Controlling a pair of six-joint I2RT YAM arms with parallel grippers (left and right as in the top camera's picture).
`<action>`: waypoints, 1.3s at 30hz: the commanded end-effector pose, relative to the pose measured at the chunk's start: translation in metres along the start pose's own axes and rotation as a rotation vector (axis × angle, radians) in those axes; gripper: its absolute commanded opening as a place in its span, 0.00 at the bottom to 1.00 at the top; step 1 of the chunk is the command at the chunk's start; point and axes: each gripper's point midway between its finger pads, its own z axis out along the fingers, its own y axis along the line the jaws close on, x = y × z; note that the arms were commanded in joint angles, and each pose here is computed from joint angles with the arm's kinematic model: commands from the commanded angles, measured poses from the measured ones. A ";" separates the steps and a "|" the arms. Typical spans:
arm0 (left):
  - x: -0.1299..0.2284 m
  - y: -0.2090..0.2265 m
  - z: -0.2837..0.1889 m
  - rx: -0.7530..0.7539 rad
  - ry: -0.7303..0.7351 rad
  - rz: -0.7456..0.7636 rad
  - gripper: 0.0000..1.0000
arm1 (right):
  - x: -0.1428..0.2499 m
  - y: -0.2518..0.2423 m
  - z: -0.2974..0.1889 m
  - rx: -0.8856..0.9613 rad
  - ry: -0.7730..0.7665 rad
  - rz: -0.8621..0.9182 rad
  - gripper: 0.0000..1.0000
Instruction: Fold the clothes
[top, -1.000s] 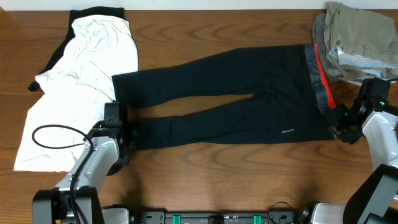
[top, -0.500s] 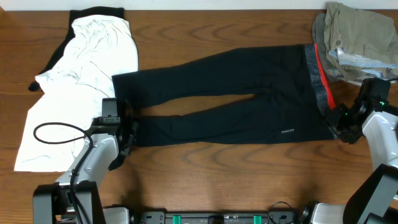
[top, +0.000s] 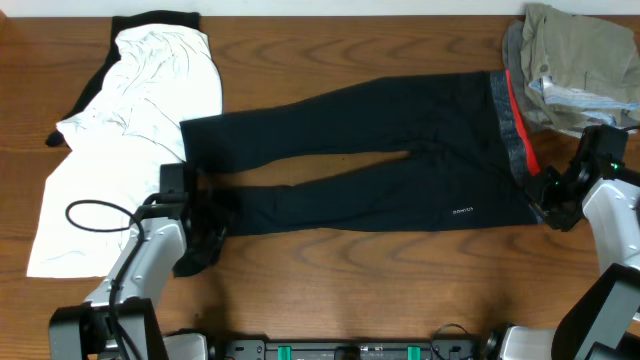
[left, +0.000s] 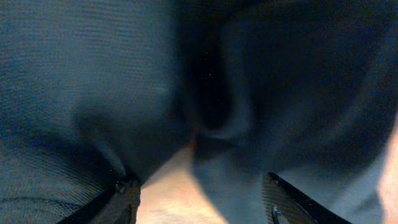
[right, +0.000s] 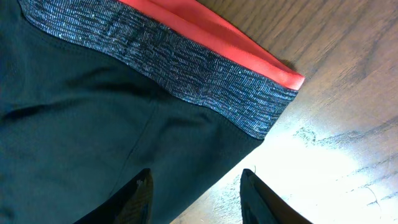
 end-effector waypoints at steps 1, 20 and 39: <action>-0.012 0.039 0.005 -0.126 -0.044 0.003 0.65 | 0.002 -0.002 0.001 0.013 -0.002 -0.004 0.44; -0.093 0.024 -0.034 -0.126 -0.338 0.120 0.98 | 0.003 -0.002 0.002 0.014 0.001 -0.004 0.46; -0.051 0.001 -0.083 0.061 -0.242 0.238 0.98 | 0.000 0.000 0.002 0.008 -0.011 -0.006 0.47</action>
